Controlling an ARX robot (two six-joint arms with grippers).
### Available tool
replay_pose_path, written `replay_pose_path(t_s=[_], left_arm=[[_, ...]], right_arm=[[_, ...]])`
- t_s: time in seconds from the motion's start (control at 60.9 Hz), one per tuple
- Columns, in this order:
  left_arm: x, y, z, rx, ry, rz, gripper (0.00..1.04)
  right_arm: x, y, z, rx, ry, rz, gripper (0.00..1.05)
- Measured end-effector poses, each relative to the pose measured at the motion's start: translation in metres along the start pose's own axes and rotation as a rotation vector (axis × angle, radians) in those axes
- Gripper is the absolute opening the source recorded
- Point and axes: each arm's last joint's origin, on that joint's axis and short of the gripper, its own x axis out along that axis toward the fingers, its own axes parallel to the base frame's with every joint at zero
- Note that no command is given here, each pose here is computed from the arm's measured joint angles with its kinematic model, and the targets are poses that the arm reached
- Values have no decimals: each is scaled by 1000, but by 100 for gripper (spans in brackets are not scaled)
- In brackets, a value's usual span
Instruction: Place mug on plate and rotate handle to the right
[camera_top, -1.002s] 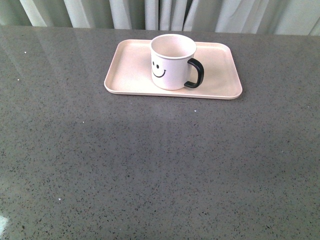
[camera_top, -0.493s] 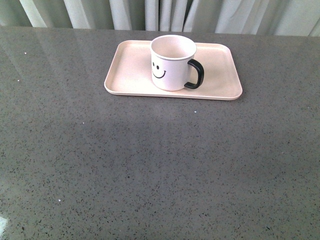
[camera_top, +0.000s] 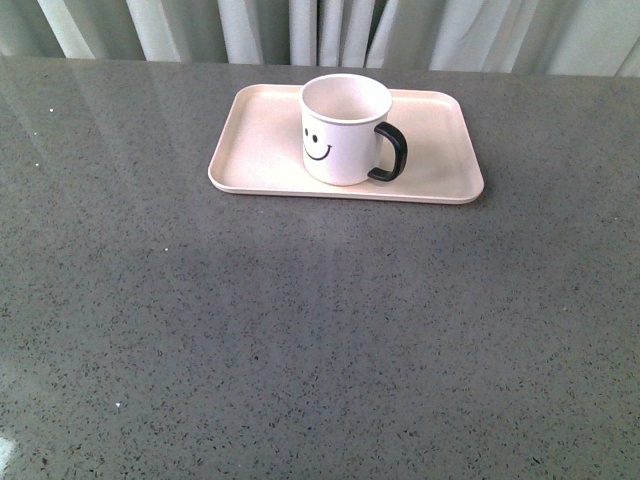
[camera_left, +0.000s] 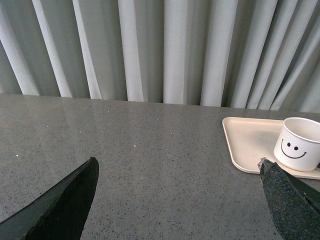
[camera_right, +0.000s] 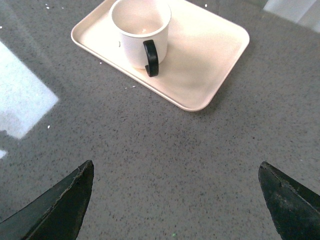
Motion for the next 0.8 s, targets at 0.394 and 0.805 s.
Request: replay_pose_path(t_s=[0.394,0.805], left_arm=[[0,0,0,0,0,0,96],[0,0,0,0,0,0,96]], right_arm=[[152,-25,103,189,199,-35,96],[233,-5,140,281,290,-53,96]])
